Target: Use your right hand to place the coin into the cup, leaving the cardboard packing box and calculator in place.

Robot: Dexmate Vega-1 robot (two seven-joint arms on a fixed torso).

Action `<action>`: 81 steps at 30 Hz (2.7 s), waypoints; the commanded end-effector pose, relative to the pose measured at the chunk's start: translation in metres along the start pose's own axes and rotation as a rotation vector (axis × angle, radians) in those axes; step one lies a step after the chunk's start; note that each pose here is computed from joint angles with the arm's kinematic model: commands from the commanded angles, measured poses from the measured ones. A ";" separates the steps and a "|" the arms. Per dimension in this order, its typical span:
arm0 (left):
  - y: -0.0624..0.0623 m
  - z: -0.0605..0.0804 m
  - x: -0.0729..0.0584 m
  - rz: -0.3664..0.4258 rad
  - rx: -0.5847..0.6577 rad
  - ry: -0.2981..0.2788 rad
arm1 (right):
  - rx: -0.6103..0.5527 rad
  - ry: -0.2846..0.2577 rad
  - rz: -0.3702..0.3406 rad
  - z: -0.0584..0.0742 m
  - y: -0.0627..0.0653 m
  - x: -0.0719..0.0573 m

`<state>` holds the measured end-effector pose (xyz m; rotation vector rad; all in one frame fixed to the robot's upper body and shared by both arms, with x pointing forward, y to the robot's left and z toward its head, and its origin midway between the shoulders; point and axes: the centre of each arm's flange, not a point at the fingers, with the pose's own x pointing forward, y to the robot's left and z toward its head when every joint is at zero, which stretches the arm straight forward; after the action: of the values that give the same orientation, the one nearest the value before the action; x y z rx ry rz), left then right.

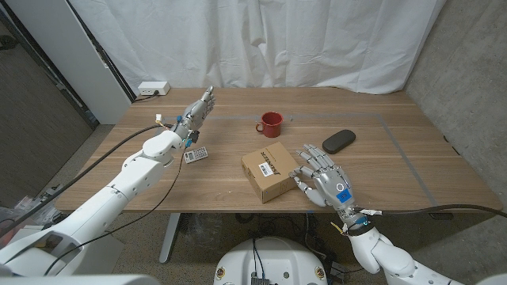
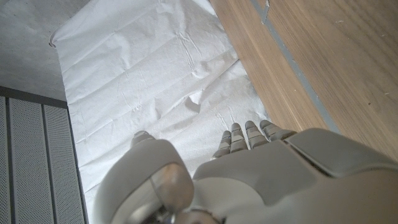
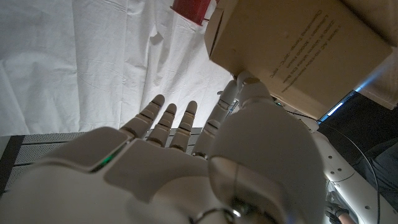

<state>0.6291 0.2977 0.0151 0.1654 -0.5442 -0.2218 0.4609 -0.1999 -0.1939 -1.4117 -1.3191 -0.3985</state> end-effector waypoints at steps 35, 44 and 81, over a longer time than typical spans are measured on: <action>0.014 -0.002 0.008 -0.004 -0.019 -0.004 | -0.023 0.037 -0.011 0.002 -0.017 0.018; 0.021 0.004 0.010 0.002 -0.017 -0.007 | -0.027 0.043 -0.011 0.000 -0.028 0.029; 0.028 0.016 -0.006 0.045 -0.037 -0.037 | -0.022 0.022 0.038 -0.024 -0.082 0.072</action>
<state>0.6231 0.3238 0.0342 0.1283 -0.5738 -0.1993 0.4279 -0.2028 -0.1077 -1.4434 -1.2631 -0.4260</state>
